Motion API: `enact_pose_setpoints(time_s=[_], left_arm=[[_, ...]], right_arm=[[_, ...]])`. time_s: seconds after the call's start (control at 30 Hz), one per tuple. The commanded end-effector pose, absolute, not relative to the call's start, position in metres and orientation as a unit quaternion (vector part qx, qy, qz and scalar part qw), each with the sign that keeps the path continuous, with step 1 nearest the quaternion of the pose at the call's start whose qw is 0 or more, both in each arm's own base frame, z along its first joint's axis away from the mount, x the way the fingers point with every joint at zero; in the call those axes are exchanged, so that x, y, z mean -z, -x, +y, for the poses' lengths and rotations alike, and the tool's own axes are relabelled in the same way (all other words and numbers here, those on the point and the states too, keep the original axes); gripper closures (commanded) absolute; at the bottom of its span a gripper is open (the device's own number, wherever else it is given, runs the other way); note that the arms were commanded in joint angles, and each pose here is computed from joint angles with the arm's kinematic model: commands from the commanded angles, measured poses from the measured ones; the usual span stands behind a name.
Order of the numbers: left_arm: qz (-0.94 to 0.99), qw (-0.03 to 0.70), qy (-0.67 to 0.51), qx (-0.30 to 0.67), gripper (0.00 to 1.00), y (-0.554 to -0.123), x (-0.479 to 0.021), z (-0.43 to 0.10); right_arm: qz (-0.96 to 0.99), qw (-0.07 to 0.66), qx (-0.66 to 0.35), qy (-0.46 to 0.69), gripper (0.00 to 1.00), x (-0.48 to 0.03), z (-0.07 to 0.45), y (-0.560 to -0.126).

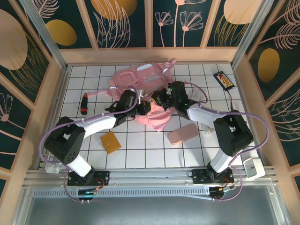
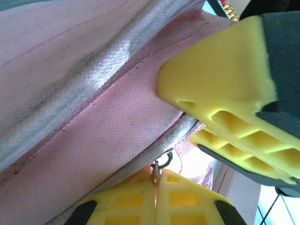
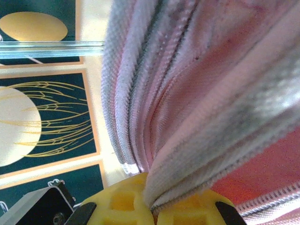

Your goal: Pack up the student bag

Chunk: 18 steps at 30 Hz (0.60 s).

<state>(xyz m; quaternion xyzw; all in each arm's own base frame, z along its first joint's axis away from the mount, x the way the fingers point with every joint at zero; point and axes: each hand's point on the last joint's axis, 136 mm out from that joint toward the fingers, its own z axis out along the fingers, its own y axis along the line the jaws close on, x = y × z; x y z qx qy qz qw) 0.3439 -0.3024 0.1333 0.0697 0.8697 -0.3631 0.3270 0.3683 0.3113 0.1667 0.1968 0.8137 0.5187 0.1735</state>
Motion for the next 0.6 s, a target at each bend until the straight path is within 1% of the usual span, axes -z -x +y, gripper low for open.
enact_pose_setpoints(time_s=[0.0, 0.03, 0.13, 0.23, 0.33, 0.43, 0.47, 0.53, 0.57], left_arm=[[0.870, 0.385, -0.058, 0.303, 1.00, -0.360, -0.144, -0.263], [0.869, 0.392, -0.059, 0.296, 1.00, -0.357, -0.147, -0.257], [0.867, 0.414, -0.064, 0.270, 1.00, -0.349, -0.149, -0.238], [0.874, 0.434, -0.062, 0.210, 1.00, -0.343, -0.140, -0.209], [0.873, 0.453, -0.084, 0.161, 1.00, -0.339, -0.129, -0.188], [0.871, 0.470, -0.083, 0.118, 1.00, -0.346, -0.121, -0.165], [0.871, 0.465, -0.091, 0.129, 1.00, -0.350, -0.119, -0.165], [0.847, 0.455, -0.170, 0.216, 1.00, -0.343, -0.129, -0.202], [0.822, 0.448, -0.210, 0.281, 0.95, -0.334, -0.142, -0.226]], right_arm=[[0.808, 0.206, -0.538, -0.123, 1.00, -0.216, 0.312, -0.358], [0.810, 0.222, -0.527, -0.129, 1.00, -0.215, 0.297, -0.368], [0.813, 0.234, -0.518, -0.121, 1.00, -0.213, 0.284, -0.372], [0.799, 0.226, -0.546, -0.113, 1.00, -0.221, 0.279, -0.371], [0.792, 0.217, -0.562, -0.096, 1.00, -0.231, 0.280, -0.369], [0.785, 0.200, -0.581, -0.082, 1.00, -0.241, 0.282, -0.366], [0.781, 0.199, -0.586, -0.080, 1.00, -0.244, 0.282, -0.367], [0.779, 0.194, -0.592, -0.077, 1.00, -0.249, 0.282, -0.367], [0.780, 0.194, -0.590, -0.079, 1.00, -0.249, 0.282, -0.368]])
